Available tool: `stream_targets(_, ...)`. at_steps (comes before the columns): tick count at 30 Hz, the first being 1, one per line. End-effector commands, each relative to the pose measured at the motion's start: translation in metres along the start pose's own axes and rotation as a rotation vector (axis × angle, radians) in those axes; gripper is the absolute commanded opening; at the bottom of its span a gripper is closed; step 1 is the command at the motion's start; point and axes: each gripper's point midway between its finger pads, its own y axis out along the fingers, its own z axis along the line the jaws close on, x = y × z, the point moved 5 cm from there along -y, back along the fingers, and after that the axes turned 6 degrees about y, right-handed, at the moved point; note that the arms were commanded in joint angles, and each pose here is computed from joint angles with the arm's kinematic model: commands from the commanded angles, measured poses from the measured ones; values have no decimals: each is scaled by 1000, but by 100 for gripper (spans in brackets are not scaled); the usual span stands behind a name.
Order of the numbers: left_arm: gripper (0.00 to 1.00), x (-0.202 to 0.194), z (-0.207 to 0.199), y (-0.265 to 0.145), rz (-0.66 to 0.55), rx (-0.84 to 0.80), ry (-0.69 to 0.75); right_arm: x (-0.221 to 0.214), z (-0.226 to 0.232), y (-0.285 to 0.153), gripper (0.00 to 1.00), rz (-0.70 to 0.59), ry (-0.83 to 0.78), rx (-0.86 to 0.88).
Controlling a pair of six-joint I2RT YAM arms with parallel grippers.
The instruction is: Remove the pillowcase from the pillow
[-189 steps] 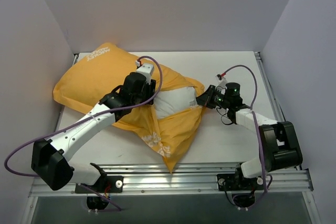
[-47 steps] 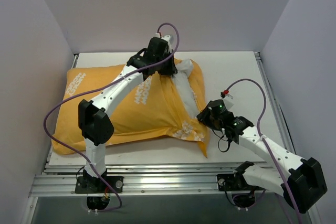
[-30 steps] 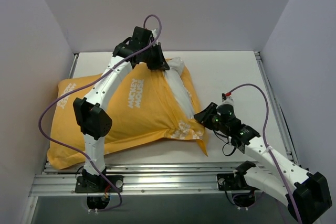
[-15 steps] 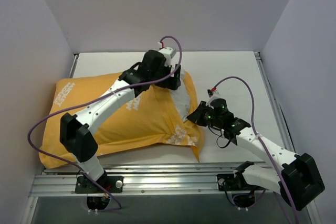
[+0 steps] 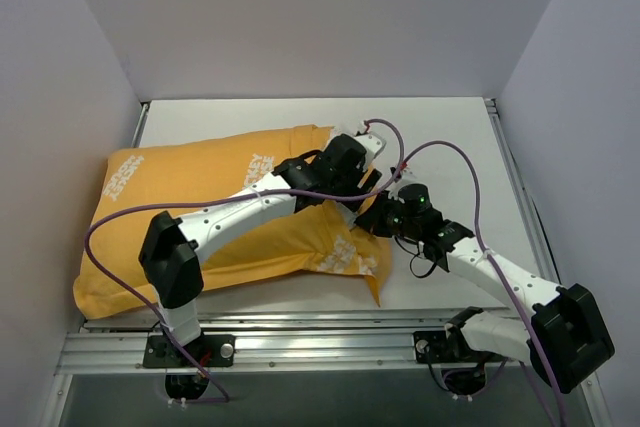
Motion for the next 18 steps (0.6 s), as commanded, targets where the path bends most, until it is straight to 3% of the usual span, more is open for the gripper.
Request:
stream_targets(1, 86, -17, 2, 13, 111, 38, 58, 12, 6, 2, 0, -40, -29, 14)
stream_targets(6, 85, -36, -10, 28, 178, 32, 88, 8, -1, 1, 0, -45, -21, -9)
stream_targets(8, 77, -49, -9, 35, 234, 69, 93, 8, -4, -1, 0, -53, -20, -28)
stream_targets(9, 52, -54, -8, 38, 250, 88, 82, 9, -5, -2, 0, -57, -15, -38)
stream_targets(12, 3, -58, -1, 41, 239, 138, 72, 8, -10, -6, 1, -61, -7, -81)
stream_targets(18, 2, -35, 16, 38, 154, 200, 15, -6, -31, -20, 8, 4, 37, -248)
